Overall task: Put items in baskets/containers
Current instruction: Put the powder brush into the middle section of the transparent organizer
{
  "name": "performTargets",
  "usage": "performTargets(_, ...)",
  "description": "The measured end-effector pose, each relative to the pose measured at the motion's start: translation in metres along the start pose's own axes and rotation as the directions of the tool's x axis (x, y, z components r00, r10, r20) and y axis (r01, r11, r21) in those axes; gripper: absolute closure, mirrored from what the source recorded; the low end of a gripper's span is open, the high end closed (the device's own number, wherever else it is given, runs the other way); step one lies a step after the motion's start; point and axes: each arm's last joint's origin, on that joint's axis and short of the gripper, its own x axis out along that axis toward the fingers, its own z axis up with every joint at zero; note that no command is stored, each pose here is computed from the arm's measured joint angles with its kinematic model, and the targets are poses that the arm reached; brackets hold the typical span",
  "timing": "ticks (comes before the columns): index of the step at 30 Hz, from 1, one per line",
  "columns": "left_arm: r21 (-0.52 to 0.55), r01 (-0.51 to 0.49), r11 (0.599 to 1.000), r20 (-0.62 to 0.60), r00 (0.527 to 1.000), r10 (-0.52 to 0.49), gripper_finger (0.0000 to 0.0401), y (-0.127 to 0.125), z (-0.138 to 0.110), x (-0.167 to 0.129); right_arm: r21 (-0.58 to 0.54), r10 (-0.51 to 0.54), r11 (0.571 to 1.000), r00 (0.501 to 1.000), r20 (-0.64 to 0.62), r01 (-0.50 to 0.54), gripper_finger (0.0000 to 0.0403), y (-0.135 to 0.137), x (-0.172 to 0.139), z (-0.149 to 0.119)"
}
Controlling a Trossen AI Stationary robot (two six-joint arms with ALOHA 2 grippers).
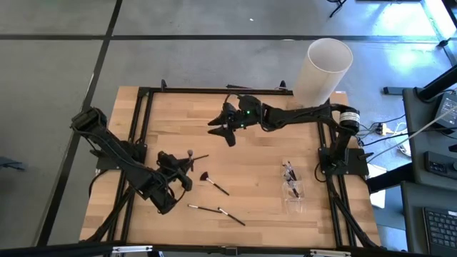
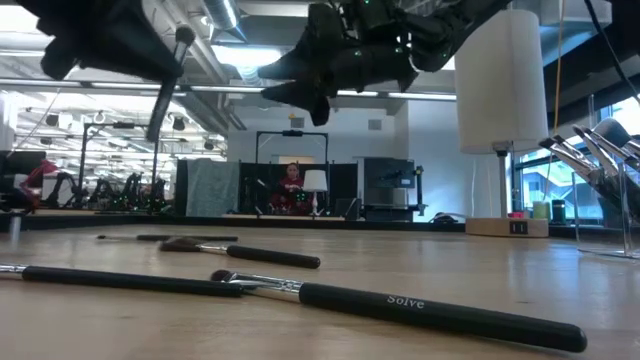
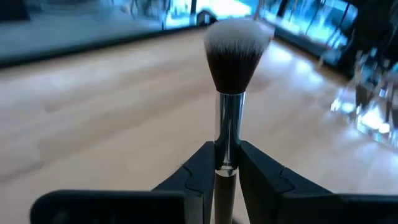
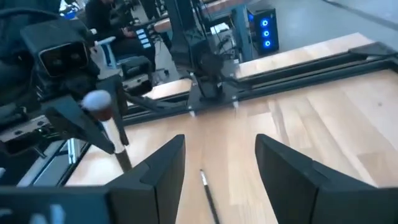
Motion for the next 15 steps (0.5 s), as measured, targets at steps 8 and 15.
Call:
performTargets(8, 0.055, -0.001, 0.998, 0.035, 0.999, -0.001, 0.0341, 0.000, 0.001, 0.000, 0.059, 0.174, 0.984, 0.982, -0.076, -0.170, 0.0209, 0.020, -0.003, 0.000)
performTargets(15, 0.039, 0.017, 0.999, 0.058, 0.998, -0.019, 0.0341, -0.002, 0.000, -0.003, -0.006, 0.139, 0.990, 0.988, -0.069, -0.139, 0.0209, 0.038, -0.019, 0.017)
